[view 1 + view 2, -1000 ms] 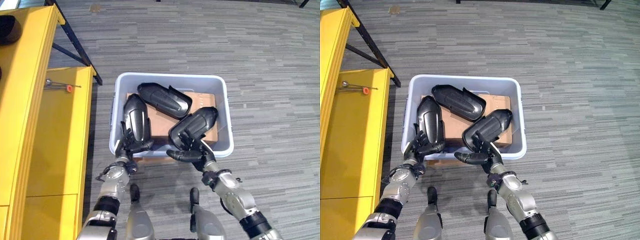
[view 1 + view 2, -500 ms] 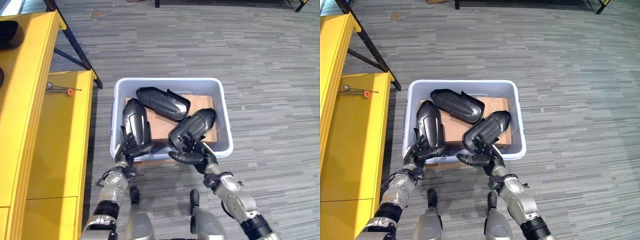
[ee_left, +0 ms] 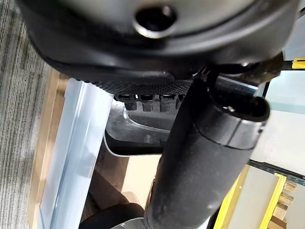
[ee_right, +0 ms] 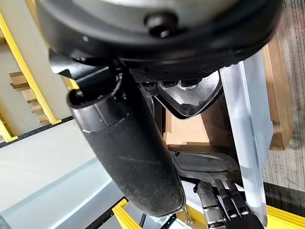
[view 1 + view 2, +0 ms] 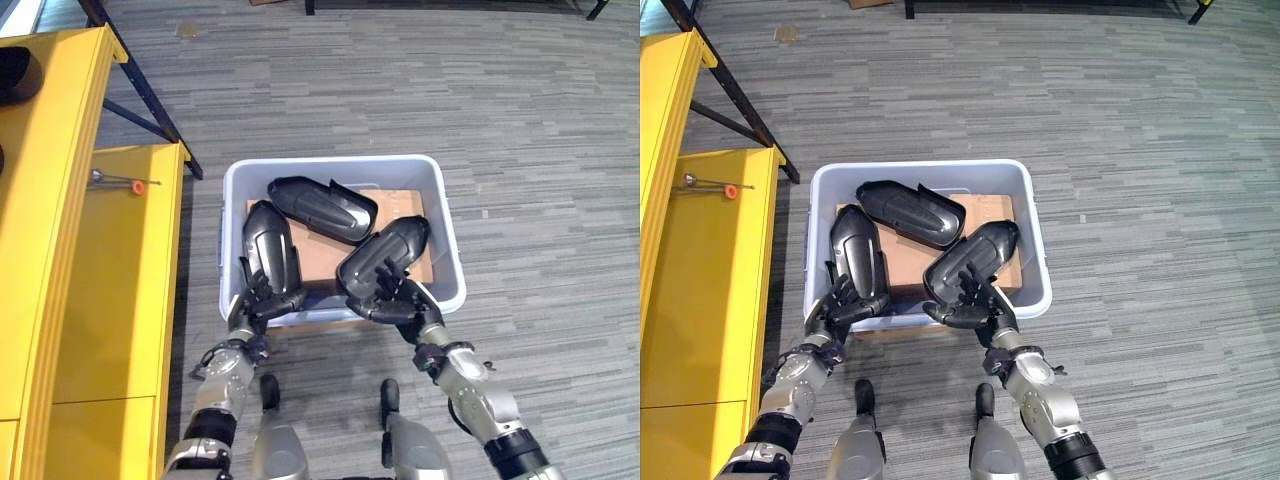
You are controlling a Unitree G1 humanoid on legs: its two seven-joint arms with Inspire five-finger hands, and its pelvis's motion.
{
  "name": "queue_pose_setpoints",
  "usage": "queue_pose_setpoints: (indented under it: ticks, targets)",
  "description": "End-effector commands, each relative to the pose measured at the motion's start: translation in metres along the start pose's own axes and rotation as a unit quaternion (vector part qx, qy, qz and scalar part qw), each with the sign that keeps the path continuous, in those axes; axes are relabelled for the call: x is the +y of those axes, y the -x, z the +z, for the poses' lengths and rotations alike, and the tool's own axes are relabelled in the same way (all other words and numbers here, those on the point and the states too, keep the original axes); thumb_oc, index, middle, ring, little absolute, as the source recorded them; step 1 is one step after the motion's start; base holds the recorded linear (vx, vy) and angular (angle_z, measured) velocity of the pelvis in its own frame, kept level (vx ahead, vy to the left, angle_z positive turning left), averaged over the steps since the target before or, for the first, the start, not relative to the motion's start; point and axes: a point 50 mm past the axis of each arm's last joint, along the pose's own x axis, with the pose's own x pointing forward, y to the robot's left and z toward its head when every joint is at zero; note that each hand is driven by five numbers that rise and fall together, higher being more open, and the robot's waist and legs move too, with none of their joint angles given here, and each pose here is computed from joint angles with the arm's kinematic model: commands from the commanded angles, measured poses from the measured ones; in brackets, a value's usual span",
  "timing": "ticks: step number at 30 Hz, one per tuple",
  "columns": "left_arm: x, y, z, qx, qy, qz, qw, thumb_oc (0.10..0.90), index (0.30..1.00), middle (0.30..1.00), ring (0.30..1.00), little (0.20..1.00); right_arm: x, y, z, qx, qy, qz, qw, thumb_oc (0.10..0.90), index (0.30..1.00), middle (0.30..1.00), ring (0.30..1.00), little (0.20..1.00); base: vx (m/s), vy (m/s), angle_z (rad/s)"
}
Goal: Move parts from the plastic box to the shelf.
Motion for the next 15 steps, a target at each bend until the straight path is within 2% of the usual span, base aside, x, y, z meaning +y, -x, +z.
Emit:
queue_pose_setpoints:
  ticks: [1,10,11,13,15]
  targets:
    - [0.005,0.035,-0.083,0.162,0.034,0.015,0.986,0.9,1.0,1.0,1.0,1.0,0.027,-0.002,0.058,-0.151,-0.012,0.054,0.987,0.9,1.0,1.0,1.0,1.0,0.0,0.0,0.0]
    - [0.01,0.028,-0.045,0.086,0.001,0.013,0.996,0.9,1.0,1.0,1.0,1.0,0.03,0.001,0.066,-0.169,-0.021,0.059,0.984,0.9,1.0,1.0,1.0,1.0,-0.01,0.0,0.0]
    - [0.013,0.028,-0.023,0.045,-0.025,0.007,0.999,0.9,1.0,1.0,1.0,1.0,0.033,0.004,0.074,-0.185,-0.022,0.068,0.98,0.9,1.0,1.0,1.0,1.0,0.0,0.0,0.0]
    - [0.013,0.028,-0.008,0.018,-0.035,0.001,0.999,0.9,1.0,1.0,1.0,1.0,0.035,0.008,0.081,-0.2,-0.017,0.072,0.977,0.9,1.0,1.0,1.0,1.0,0.0,0.0,0.0]
    - [0.009,0.033,0.032,-0.057,-0.053,-0.015,0.997,0.9,1.0,1.0,1.0,1.0,0.042,0.017,0.096,-0.234,-0.014,0.086,0.968,0.9,1.0,1.0,1.0,1.0,-0.01,0.007,0.02]
